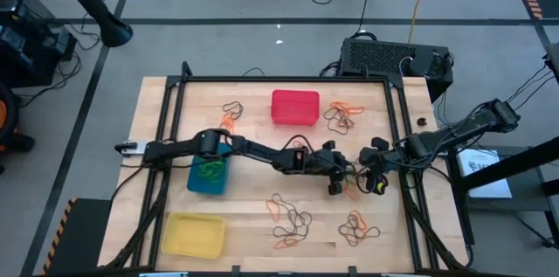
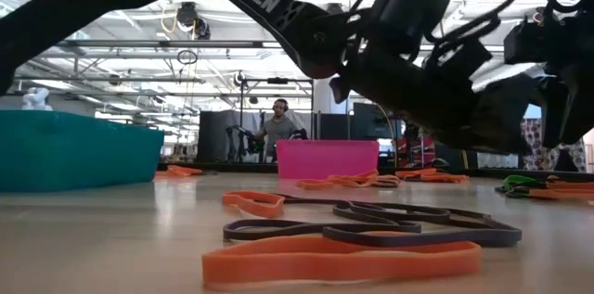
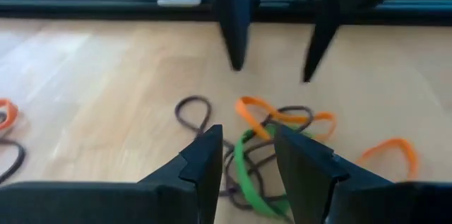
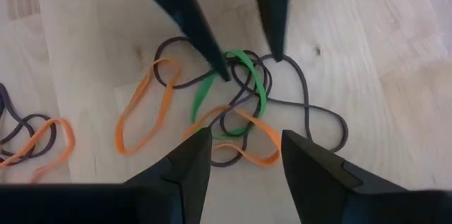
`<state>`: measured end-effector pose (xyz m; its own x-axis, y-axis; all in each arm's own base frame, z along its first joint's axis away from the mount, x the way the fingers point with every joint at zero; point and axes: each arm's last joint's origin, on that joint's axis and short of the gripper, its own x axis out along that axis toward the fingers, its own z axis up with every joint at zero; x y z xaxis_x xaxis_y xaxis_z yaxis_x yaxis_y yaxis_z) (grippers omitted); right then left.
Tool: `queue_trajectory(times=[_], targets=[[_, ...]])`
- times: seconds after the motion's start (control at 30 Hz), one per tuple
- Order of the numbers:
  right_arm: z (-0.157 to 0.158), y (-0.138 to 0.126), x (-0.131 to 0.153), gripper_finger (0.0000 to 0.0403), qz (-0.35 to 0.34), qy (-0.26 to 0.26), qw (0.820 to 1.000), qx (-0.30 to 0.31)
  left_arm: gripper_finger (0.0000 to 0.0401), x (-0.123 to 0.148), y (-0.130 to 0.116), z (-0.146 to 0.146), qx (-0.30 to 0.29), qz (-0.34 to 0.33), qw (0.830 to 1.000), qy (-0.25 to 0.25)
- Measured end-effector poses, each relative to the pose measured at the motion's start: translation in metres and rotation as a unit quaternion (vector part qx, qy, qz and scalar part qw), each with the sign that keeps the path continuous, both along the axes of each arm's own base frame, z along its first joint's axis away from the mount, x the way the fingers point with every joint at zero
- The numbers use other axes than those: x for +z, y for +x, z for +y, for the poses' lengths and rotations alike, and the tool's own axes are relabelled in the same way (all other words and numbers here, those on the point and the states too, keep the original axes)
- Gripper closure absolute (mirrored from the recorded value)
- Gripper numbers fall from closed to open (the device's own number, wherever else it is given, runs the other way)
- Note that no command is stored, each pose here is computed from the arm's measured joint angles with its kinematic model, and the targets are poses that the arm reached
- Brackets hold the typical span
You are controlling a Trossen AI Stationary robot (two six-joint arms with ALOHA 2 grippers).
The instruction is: Sort rubber bands into baskets
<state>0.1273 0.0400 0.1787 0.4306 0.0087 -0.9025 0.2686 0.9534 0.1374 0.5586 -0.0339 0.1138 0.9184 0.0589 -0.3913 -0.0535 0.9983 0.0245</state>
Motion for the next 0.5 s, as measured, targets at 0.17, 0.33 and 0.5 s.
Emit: queue_trajectory(times=[0.17, 0.33, 0.5], targets=[[0.0, 0.0, 0.0, 0.0238, -0.001, -0.001, 1.0, 0.001, 0.0265, -0.003, 0.0, 0.001, 0.007, 0.001, 1.0, -0.009], [0.0, 0.001, 0.0, 0.0238, -0.008, -0.009, 1.0, -0.001, 0.0265, -0.014, -0.001, 0.001, 0.01, 0.022, 1.0, -0.007], [0.0, 0.001, 0.001, 0.0238, -0.009, -0.01, 1.0, -0.001, 0.0265, -0.02, -0.001, 0.002, 0.011, 0.026, 0.999, -0.017]])
